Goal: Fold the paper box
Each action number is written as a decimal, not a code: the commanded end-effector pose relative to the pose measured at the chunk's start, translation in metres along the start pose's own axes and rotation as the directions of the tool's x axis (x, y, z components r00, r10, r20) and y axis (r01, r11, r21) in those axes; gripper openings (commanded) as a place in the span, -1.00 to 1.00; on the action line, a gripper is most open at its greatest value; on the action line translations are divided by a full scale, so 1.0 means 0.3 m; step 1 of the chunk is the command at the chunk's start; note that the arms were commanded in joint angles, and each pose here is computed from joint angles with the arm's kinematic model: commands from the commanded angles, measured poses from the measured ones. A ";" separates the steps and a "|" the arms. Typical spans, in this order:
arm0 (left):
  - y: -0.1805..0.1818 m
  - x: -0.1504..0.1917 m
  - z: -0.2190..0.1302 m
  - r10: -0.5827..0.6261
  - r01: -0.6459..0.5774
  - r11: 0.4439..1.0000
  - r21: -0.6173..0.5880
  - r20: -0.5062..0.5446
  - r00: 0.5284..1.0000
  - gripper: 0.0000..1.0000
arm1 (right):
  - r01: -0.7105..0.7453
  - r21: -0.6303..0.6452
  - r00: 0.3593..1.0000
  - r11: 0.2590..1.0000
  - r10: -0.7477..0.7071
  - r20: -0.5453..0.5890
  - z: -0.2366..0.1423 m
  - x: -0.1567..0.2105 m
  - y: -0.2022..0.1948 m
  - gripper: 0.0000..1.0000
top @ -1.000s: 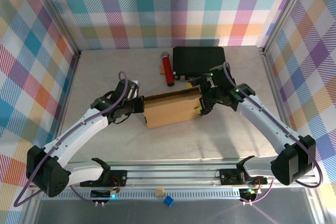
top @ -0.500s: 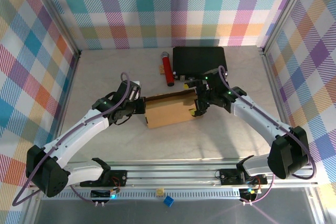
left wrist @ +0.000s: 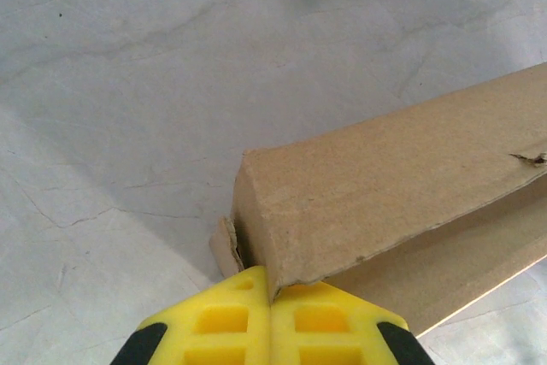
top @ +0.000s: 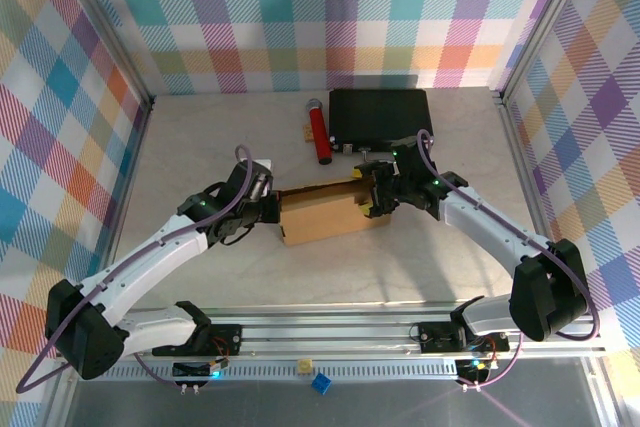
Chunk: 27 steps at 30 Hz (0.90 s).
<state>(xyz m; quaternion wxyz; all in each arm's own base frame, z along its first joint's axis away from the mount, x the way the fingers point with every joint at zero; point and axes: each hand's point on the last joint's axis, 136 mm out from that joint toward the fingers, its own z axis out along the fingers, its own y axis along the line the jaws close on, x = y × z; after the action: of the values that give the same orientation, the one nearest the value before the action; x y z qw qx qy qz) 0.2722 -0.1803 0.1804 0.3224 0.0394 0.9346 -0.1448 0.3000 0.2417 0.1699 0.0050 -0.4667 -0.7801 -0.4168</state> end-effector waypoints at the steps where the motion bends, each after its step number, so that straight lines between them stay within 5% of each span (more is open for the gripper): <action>1: 0.001 0.054 -0.008 0.021 -0.021 1.000 0.005 -0.044 0.999 -0.98 | -0.009 0.005 1.000 1.000 0.009 0.000 0.008 -0.009 -0.016 0.38; 12: -0.039 0.068 -0.081 -0.016 0.022 0.995 0.099 -0.056 0.998 -0.48 | -0.017 0.030 1.000 0.999 0.016 0.011 0.008 -0.020 -0.053 0.23; 19: -0.068 0.070 -0.147 -0.071 0.079 0.981 0.176 -0.050 0.996 -0.34 | -0.019 0.036 1.000 0.999 0.018 0.018 -0.001 -0.020 -0.062 0.21; 24: -0.064 0.042 -0.223 -0.211 0.211 0.958 0.196 -0.023 0.977 -0.20 | -0.020 0.038 1.000 0.999 0.019 0.022 -0.007 -0.022 -0.070 0.19; 27: -0.020 0.041 -0.249 -0.417 0.417 0.899 0.134 -0.032 0.908 0.00 | -0.020 0.037 1.000 0.999 0.019 0.021 -0.006 -0.022 -0.072 0.18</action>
<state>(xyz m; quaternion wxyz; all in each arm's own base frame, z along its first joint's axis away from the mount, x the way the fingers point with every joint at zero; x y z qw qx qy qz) 0.2242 -0.1751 0.2269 0.3062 -0.0405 0.9136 -0.2644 0.2971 0.2400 0.1711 -0.0009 -0.4619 -0.7778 -0.4263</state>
